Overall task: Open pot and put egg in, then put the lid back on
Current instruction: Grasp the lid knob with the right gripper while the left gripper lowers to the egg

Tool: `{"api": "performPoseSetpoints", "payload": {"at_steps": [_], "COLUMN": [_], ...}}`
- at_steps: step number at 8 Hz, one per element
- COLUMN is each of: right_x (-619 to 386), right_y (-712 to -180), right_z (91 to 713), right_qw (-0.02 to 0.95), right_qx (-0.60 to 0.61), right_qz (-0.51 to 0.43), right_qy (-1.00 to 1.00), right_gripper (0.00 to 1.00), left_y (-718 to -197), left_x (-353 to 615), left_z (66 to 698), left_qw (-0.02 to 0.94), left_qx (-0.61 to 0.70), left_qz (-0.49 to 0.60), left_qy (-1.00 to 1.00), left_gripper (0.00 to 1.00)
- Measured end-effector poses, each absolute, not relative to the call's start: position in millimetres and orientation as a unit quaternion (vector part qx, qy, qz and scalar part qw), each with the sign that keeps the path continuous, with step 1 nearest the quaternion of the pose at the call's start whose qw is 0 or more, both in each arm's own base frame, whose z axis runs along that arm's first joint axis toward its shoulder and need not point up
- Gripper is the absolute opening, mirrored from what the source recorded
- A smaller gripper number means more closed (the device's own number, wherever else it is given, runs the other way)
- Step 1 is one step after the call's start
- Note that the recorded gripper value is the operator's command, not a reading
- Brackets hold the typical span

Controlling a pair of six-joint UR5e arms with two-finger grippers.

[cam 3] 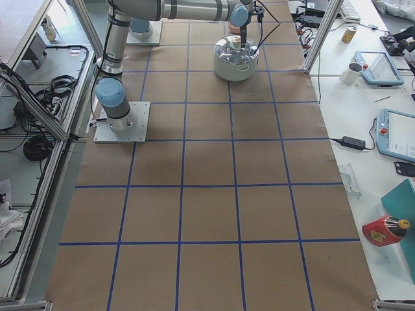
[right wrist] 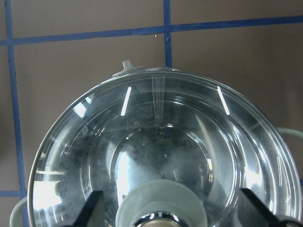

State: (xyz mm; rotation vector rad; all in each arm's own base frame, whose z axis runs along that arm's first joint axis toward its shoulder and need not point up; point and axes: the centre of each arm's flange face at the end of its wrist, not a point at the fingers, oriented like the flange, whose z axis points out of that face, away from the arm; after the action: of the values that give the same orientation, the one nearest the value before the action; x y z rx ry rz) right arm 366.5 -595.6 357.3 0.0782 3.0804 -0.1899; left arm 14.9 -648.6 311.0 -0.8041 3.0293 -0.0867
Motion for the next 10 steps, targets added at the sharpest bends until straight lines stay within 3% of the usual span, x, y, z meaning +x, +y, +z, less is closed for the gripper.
{"api": "performPoseSetpoints", "payload": {"at_steps": [2,3,4,6,10], "right_x": [367.0,367.3,367.5,367.2,366.7], "right_y": [-593.4,-591.9,-590.3,-588.9,-587.8], "right_z": [352.3,349.7,346.9,344.6,348.3], "right_qw": [0.025,0.025,0.024,0.023,0.024], "right_qx": [0.022,0.022,0.021,0.020,0.009], "right_qz": [-0.053,-0.046,-0.040,-0.036,-0.038], "right_qy": [0.998,0.998,0.999,0.999,0.999], "right_gripper": [1.00,0.87,0.48,0.01,0.00], "left_y": [-653.1,-650.9,-646.6,-640.6,-644.9], "left_x": [22.1,22.6,21.8,20.6,22.1], "left_z": [285.1,273.3,262.4,248.9,227.3], "left_qw": [-0.005,-0.005,-0.005,-0.004,-0.001], "left_qx": [-0.262,-0.265,-0.269,-0.274,-0.286], "left_qz": [-0.018,-0.009,0.001,0.015,0.016], "left_qy": [0.965,0.964,0.963,0.962,0.958], "left_gripper": [1.00,1.00,1.00,1.00,1.00]}}
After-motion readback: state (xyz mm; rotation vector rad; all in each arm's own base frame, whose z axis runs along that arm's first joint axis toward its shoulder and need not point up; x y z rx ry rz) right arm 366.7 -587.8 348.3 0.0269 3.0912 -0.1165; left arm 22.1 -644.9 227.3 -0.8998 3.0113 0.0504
